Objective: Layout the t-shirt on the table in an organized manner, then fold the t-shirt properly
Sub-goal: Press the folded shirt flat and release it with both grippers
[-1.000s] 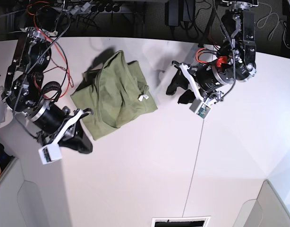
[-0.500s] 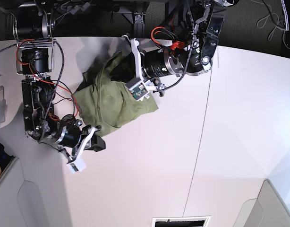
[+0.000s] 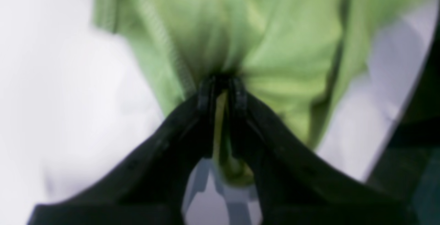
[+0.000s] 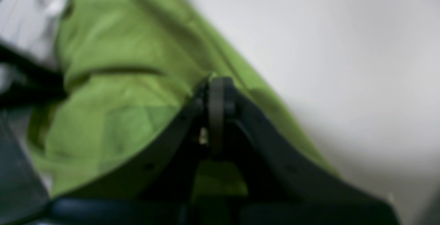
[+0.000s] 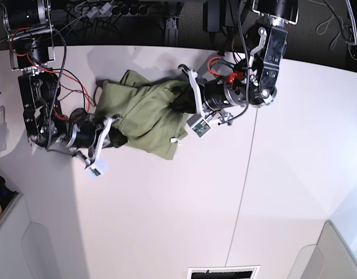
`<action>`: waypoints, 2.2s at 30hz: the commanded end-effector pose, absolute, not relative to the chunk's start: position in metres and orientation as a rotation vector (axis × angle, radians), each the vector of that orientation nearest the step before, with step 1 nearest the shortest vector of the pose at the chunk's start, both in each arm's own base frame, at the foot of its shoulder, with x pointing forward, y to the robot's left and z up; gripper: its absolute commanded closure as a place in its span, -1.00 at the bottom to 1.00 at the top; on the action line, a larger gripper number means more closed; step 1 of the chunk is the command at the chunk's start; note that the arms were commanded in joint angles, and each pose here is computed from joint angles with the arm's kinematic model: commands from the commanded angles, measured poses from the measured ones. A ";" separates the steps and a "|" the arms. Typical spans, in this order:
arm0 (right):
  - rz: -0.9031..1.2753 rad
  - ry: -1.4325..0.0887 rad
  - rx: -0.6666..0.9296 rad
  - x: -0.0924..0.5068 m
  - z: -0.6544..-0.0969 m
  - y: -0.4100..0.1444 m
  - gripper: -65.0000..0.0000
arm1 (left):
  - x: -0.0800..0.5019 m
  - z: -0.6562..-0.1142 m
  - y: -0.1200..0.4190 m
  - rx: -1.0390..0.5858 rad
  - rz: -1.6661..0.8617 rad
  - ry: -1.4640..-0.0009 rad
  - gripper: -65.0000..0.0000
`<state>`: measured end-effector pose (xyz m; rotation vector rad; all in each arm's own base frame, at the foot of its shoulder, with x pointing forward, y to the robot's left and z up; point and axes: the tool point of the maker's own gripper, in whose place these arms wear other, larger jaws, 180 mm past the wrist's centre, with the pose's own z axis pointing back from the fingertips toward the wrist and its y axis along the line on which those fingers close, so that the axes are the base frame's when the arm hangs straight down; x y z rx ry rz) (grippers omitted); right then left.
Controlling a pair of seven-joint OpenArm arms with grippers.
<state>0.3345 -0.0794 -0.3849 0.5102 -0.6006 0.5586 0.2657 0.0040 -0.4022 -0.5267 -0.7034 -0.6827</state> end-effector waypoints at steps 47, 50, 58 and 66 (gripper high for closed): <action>0.517 -0.722 0.629 0.290 -0.385 -0.029 1.00 | 0.267 -0.380 -0.014 -0.737 -0.561 -0.765 0.75; 0.540 -0.779 0.627 0.298 -0.366 -0.027 1.00 | 0.280 -0.364 -0.015 -0.736 -0.581 -0.799 0.75; 0.606 -0.830 0.616 0.295 -0.326 -0.024 1.00 | 0.269 -0.323 -0.016 -0.803 -0.627 -0.834 0.75; 0.582 -0.718 0.637 0.248 -0.359 -0.024 1.00 | 0.226 -0.343 -0.003 -0.792 -0.616 -0.751 0.75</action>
